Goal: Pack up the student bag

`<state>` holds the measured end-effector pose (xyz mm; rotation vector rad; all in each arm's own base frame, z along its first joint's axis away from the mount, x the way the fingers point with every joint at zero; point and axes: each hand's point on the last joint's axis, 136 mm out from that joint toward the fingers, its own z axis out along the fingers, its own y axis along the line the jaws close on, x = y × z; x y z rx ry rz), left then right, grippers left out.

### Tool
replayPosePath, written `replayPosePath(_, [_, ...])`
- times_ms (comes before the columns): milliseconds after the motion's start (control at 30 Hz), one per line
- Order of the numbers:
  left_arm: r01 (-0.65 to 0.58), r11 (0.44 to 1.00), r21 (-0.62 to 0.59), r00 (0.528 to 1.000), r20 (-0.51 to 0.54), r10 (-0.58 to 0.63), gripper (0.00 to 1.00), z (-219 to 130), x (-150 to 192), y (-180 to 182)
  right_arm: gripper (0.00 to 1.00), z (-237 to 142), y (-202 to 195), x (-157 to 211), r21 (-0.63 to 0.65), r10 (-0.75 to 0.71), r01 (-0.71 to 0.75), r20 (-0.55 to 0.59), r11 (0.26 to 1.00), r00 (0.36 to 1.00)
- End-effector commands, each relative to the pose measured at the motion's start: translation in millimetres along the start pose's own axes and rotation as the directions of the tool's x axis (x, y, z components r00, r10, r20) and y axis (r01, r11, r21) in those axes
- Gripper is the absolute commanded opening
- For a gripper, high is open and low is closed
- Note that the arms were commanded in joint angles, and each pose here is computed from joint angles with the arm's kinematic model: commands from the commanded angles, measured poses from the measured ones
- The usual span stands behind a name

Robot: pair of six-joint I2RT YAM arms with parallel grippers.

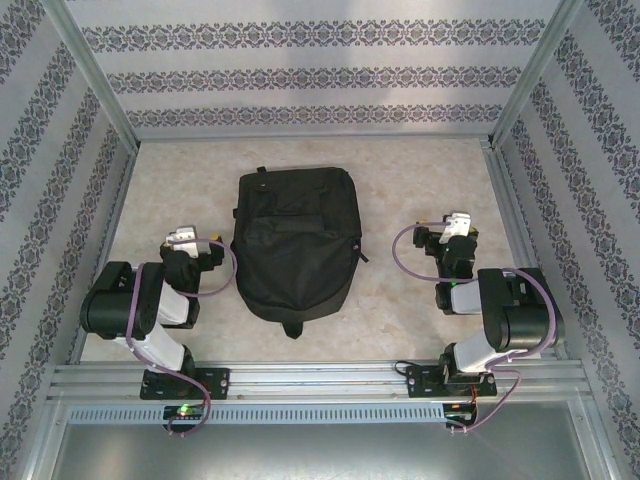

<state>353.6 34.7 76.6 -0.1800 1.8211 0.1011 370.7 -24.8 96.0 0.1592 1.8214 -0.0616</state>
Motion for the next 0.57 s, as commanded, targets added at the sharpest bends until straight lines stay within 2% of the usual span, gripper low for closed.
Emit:
replayPosePath(0, [0.031,1.000,0.002,0.993,0.115,-0.031,1.00,-3.2,-26.8,-0.3,0.98,-3.3,0.4,-12.9,0.010,0.022,-0.023,0.059,1.000,0.998])
replayPosePath(533, [0.034,0.999,-0.003,0.993,0.116,-0.034,1.00,-1.9,-27.5,0.3,0.98,-0.3,-2.8,-12.7,0.033,0.030,-0.032,0.051,0.999,0.998])
